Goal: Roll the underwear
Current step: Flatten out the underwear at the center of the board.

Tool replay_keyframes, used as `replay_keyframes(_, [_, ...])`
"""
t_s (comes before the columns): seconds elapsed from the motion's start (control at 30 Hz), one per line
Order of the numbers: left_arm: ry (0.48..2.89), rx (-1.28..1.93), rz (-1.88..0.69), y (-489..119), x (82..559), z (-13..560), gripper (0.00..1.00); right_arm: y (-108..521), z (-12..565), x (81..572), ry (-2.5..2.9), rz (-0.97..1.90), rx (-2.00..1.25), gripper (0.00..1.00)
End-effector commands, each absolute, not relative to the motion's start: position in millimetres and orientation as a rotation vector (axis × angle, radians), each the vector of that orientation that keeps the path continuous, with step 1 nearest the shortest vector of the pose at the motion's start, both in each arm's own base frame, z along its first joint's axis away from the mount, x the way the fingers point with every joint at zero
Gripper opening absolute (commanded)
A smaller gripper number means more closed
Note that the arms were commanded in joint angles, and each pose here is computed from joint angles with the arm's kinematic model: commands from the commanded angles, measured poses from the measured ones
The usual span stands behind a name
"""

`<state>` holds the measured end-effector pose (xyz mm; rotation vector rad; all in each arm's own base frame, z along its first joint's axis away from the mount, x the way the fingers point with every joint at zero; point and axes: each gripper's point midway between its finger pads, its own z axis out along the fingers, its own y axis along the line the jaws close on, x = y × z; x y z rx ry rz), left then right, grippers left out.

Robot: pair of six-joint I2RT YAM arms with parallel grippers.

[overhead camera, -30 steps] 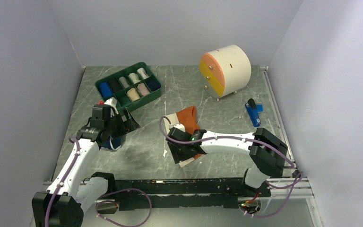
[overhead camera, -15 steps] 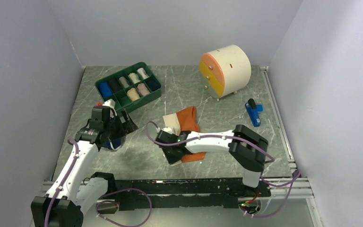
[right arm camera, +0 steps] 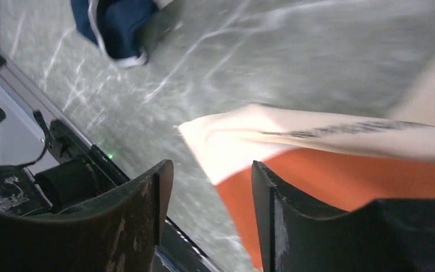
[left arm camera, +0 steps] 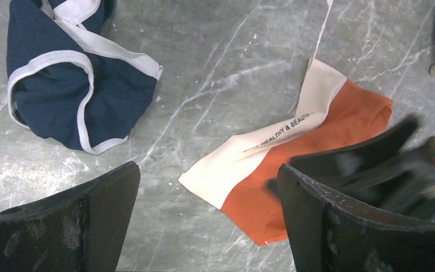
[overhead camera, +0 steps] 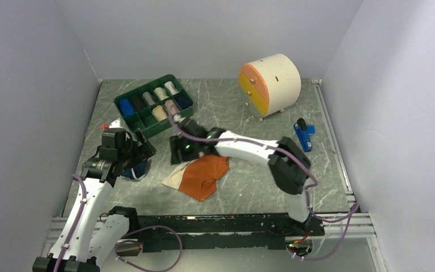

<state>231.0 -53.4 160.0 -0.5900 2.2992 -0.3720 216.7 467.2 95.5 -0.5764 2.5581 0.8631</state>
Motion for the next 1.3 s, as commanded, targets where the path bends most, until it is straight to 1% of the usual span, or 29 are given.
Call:
replay_keyframes(0.0, [2.299, -0.607, -0.433, -61, 230, 155, 0.95, 413, 145, 268, 2.433, 0.915, -0.515, 0.59])
replay_keyframes(0.07, [2.333, -0.585, -0.491, -71, 229, 146, 0.94, 391, 143, 289, 2.429, 0.814, -0.530, 0.62])
replay_keyframes(0.2, [2.410, -0.574, -0.618, -91, 222, 124, 0.91, 359, 117, 332, 2.460, 0.506, -0.640, 0.62])
replay_keyframes(0.3, [2.456, -0.610, -0.697, -101, 211, 105, 0.88, 354, 97, 348, 2.471, 0.366, -0.776, 0.62])
replay_keyframes(0.43, [2.484, -0.663, -0.693, -101, 197, 93, 0.87, 356, 83, 371, 2.424, 0.252, -0.880, 0.63])
replay_keyframes(0.63, [2.515, -0.702, -0.676, -103, 184, 77, 0.85, 361, 64, 392, 2.380, 0.172, -1.005, 0.63])
replay_keyframes(0.93, [2.550, -0.677, -0.637, -105, 179, 66, 0.84, 355, 25, 396, 2.410, 0.140, -1.157, 0.63])
replay_keyframes(1.03, [2.562, -0.667, -0.631, -107, 179, 64, 0.83, 351, 13, 390, 2.452, 0.207, -1.196, 0.60])
replay_keyframes(1.07, [2.565, -0.664, -0.630, -108, 178, 64, 0.83, 348, 10, 390, 2.471, 0.224, -1.187, 0.58])
replay_keyframes(1.2, [2.575, -0.664, -0.621, -109, 176, 60, 0.83, 339, -5, 380, 2.545, 0.246, -1.172, 0.43])
replay_keyframes(1.27, [2.580, -0.666, -0.618, -111, 176, 58, 0.82, 336, -11, 370, 2.564, 0.267, -1.167, 0.40])
